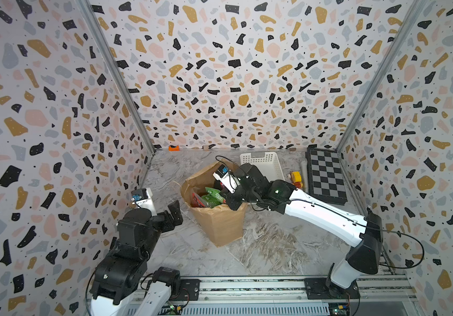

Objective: Place the condiment packets inside the bag
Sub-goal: Place the condiment packet in the paper bag, then reset both arms

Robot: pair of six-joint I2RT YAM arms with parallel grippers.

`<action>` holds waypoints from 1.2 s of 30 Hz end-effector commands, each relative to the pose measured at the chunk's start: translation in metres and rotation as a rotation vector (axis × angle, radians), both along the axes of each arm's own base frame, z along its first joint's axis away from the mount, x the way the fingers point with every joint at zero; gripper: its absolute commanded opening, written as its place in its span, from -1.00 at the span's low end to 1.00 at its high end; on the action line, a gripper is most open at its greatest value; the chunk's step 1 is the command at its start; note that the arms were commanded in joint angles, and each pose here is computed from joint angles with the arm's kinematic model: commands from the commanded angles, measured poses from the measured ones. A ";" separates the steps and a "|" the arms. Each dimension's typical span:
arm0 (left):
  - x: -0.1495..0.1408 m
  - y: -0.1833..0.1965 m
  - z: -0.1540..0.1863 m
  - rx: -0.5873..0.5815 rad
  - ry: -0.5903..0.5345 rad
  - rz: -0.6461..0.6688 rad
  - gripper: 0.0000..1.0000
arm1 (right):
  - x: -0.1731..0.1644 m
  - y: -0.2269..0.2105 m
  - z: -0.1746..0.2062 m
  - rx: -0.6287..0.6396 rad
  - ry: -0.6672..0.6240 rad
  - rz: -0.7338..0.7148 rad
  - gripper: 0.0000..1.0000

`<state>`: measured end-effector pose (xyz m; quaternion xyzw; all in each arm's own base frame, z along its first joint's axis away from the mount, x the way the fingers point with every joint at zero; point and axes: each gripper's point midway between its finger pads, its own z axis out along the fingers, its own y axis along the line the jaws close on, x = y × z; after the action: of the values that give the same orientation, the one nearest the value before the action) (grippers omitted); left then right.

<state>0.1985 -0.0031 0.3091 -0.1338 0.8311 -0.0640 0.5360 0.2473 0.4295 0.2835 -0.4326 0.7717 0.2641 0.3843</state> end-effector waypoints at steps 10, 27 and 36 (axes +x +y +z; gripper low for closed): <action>0.025 0.067 -0.020 0.091 -0.137 0.452 1.00 | -0.002 -0.066 0.112 0.114 -0.258 -0.120 0.64; 0.100 0.049 -0.140 0.336 -0.150 0.329 1.00 | 0.074 -0.418 -0.065 -0.028 -0.121 -1.132 0.99; 0.134 -0.001 -0.174 0.450 -0.117 -0.041 1.00 | 0.090 -0.424 -0.137 0.008 -0.414 -1.072 0.99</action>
<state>0.3166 0.0200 0.1094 -0.0496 0.8269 0.1496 0.5398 0.2959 -0.0004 0.0671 -0.0095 0.8917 -0.0552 0.4492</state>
